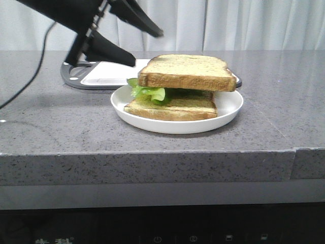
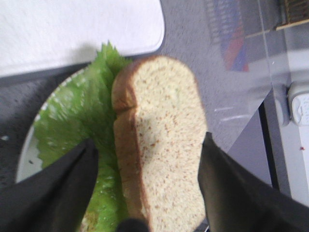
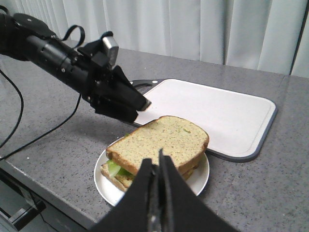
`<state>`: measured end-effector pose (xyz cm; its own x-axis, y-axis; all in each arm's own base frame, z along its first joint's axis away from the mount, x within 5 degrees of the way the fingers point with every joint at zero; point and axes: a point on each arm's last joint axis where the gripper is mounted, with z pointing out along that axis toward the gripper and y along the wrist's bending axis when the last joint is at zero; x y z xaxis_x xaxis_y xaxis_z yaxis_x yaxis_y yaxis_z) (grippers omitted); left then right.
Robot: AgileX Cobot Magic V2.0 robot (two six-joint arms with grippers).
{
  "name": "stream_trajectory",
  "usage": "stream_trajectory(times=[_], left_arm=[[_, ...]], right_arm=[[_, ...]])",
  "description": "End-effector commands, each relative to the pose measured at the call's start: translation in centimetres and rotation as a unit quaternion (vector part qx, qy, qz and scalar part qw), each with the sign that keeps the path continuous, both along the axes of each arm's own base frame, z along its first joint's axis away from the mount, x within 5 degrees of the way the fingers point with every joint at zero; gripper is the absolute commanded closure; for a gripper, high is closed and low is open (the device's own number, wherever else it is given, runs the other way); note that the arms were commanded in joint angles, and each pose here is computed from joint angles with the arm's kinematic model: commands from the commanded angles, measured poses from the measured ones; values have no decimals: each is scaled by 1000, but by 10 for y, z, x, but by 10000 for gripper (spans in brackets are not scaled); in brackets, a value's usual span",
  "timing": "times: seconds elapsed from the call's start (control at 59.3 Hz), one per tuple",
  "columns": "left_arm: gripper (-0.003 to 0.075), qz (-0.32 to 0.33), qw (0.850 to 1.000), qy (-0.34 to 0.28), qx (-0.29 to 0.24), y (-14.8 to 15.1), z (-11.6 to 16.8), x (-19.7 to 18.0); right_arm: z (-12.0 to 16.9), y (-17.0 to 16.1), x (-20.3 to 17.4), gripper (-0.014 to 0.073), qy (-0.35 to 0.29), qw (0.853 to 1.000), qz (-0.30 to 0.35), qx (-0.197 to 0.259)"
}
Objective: Left arm grabs bread, right arm adds lettuce
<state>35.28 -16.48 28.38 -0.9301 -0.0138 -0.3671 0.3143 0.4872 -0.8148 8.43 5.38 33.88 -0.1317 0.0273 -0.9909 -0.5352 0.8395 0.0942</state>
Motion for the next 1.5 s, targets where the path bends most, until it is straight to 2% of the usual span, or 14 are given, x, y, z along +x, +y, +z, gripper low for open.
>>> stream_trajectory(times=[0.0,0.084,0.152,0.219,0.337,0.472,0.607,0.692,0.81,0.928,1.012,1.147,1.35,1.485], left_arm=[[251,5,997,-58,-51,15,53,-12],[275,5,995,-84,-48,30,68,-19],[353,0,993,-104,-49,38,79,-26],[477,-4,991,-121,-50,44,89,-32],[744,-9,987,-154,-44,48,102,-43],[741,-12,981,-190,-24,51,114,-54],[741,20,964,-257,65,63,129,-70],[741,59,943,-304,121,74,143,-85],[741,109,910,-366,163,87,156,-112],[741,187,861,-431,192,104,155,-150],[741,235,829,-464,205,116,143,-180],[741,269,814,-471,208,126,104,-219],[741,332,771,-505,201,142,49,-270],[741,338,761,-519,193,144,28,-289]], right_arm=[[13,-2,0,657,-37,999,-11,14],[13,-2,0,657,-37,999,-11,14],[13,-2,0,657,-38,999,-11,14],[13,-2,0,657,-38,999,-11,14],[14,-3,0,657,-42,999,-13,17],[15,-3,0,657,-45,999,-14,18],[15,-6,2,657,-47,998,-32,19],[15,-12,5,657,-50,996,-66,17],[15,-22,9,657,-52,992,-118,7],[10,-26,5,657,-60,989,-136,-8],[3,-28,-2,657,-76,988,-135,-21],[-12,-32,-17,657,-93,986,-138,-17],[-30,-36,-37,657,-120,983,-137,-7],[-36,-37,-38,657,-119,983,-137,-6]])
